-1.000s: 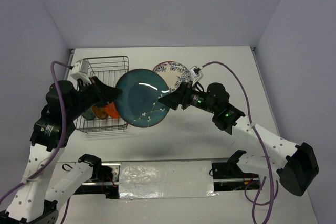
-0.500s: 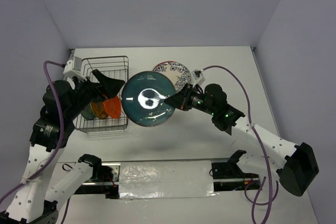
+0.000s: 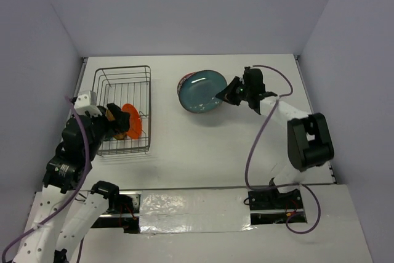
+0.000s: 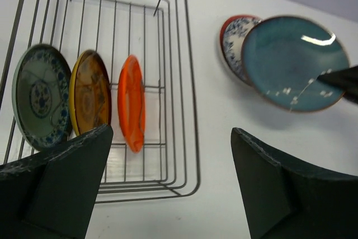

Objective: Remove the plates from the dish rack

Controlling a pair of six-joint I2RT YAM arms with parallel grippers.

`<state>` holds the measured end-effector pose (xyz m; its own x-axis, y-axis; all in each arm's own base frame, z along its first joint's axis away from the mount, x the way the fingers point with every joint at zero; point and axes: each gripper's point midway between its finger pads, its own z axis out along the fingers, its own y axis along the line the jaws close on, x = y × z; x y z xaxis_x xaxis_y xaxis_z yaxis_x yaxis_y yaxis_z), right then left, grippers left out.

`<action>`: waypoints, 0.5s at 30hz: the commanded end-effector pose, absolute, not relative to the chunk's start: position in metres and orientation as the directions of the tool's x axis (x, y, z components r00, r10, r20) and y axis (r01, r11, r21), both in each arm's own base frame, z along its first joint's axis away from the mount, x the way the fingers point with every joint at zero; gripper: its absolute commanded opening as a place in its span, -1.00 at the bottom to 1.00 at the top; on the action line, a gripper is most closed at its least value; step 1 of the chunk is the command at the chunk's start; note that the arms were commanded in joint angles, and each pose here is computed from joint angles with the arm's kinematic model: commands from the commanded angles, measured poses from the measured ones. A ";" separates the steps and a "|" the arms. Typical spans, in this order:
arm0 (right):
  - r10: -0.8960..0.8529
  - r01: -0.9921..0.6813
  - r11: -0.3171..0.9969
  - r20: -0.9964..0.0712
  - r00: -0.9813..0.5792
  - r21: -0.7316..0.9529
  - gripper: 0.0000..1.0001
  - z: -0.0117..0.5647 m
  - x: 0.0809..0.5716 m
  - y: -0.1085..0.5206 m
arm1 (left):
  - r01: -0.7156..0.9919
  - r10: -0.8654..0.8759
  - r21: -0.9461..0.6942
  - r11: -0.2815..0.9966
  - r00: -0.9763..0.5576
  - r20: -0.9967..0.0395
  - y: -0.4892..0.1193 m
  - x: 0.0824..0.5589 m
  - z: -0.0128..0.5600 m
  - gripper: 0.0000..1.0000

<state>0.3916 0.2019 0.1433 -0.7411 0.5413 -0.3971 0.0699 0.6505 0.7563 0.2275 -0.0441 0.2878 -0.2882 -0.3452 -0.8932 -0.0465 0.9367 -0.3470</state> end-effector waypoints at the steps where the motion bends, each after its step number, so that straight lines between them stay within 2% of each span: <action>1: 0.533 -0.186 0.488 -0.460 -0.710 0.853 -1.00 0.223 0.431 0.224 | -0.038 -0.289 -0.289 0.957 -0.254 -0.923 -0.039 0.234 0.273 0.99; 5: 0.528 -0.187 0.495 -0.464 -0.711 0.849 -0.99 0.222 0.460 0.221 | -0.036 -0.291 -0.291 0.956 -0.247 -0.924 -0.038 0.231 0.274 0.99; 10: 0.493 -0.106 0.507 -0.388 -0.779 0.855 -0.92 0.181 0.483 0.222 | -0.021 -0.285 -0.290 0.957 -0.279 -0.917 -0.044 0.235 0.268 0.99; 15: 0.491 -0.073 0.506 -0.357 -0.795 0.860 -0.73 0.162 0.489 0.224 | -0.020 -0.276 -0.283 0.959 -0.297 -0.914 -0.045 0.237 0.265 0.99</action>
